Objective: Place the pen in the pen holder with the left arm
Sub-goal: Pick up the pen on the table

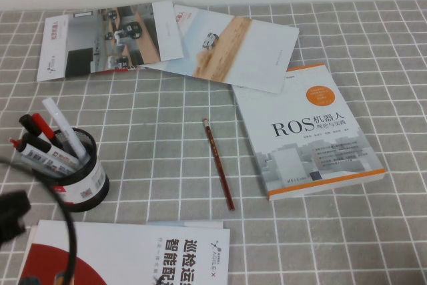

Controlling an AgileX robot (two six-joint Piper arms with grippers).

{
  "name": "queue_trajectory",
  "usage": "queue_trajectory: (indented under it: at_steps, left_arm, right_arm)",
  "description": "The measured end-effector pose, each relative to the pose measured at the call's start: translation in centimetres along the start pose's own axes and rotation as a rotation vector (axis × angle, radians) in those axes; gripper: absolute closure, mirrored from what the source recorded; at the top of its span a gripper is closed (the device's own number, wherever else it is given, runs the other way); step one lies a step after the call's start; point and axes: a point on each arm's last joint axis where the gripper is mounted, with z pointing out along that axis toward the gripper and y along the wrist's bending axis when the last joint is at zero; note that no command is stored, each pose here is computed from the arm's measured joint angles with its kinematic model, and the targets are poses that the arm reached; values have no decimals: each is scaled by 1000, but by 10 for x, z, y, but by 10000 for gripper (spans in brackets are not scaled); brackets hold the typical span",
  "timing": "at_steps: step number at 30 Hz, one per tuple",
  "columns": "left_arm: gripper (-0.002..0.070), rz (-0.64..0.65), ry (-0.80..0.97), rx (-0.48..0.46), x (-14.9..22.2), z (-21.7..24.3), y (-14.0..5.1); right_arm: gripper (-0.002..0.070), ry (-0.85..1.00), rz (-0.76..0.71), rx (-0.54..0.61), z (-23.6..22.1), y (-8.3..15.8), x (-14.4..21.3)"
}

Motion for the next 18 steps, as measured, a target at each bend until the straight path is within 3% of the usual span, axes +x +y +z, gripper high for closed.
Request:
queue_trajectory:
  at_steps: [11, 18]
  left_arm:
    - [678, 88, 217, 16, -75, 53, -1]
    - [678, 211, 392, 68, -85, 109, -31]
  right_arm:
    - [691, 0, 0, 0, 0, 0, 0]
    - [691, 0, 0, 0, 0, 0, 0]
